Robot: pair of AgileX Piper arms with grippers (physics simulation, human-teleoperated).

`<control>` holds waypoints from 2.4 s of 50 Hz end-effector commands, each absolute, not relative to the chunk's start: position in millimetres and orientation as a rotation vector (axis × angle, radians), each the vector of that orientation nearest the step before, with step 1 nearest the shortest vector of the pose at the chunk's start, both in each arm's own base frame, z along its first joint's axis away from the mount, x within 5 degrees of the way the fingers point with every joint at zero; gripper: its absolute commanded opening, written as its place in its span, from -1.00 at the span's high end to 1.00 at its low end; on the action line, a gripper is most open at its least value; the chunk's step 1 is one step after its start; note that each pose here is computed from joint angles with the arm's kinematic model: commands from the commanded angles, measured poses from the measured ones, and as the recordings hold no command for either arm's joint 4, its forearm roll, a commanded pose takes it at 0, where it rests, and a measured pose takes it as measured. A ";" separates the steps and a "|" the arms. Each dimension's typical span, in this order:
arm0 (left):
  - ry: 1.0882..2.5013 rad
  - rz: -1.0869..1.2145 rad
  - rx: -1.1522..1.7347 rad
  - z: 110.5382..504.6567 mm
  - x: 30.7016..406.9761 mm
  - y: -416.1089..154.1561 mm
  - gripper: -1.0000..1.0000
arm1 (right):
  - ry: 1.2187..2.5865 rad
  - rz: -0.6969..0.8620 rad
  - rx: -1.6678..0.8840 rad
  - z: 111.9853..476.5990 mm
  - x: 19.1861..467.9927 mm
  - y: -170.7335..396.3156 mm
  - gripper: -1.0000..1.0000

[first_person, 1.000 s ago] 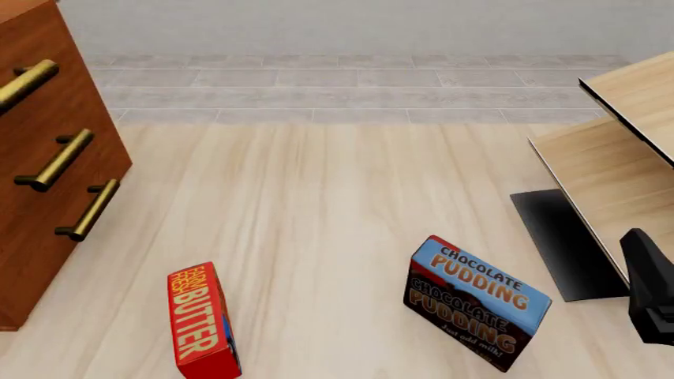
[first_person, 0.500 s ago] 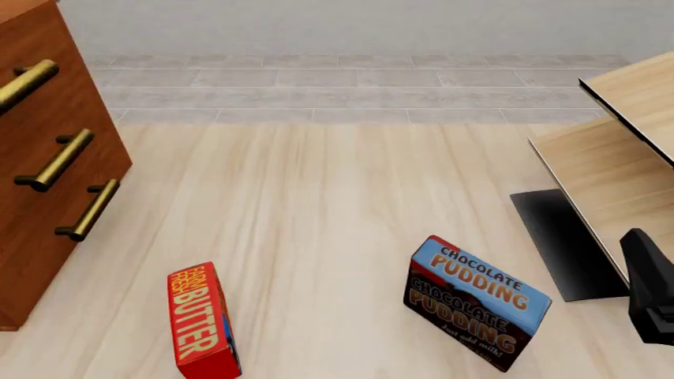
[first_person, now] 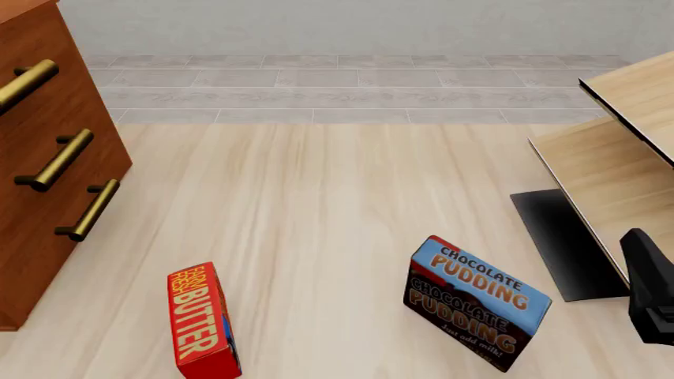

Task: Close the top drawer of the cabinet and put the bowl on top of it.

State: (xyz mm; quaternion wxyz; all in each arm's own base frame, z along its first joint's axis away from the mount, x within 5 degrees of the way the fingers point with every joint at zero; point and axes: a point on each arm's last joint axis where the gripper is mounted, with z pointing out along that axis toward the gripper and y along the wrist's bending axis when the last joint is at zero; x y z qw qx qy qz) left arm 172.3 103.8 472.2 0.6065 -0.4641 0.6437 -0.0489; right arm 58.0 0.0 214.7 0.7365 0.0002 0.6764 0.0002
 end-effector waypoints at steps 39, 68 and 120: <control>1.470 -0.041 -1.154 436.0 195.6 144.3 1.00 | 1.485 0.000 0.000 214.4 57.4 0.0 -1.00; 1.530 -0.028 -1.167 407.1 211.8 154.7 1.00 | 1.485 0.000 0.000 214.4 57.5 0.0 -1.00; 1.417 -0.098 -1.018 484.2 177.8 110.4 -1.00 | 1.485 0.000 0.000 214.4 57.5 0.0 -1.00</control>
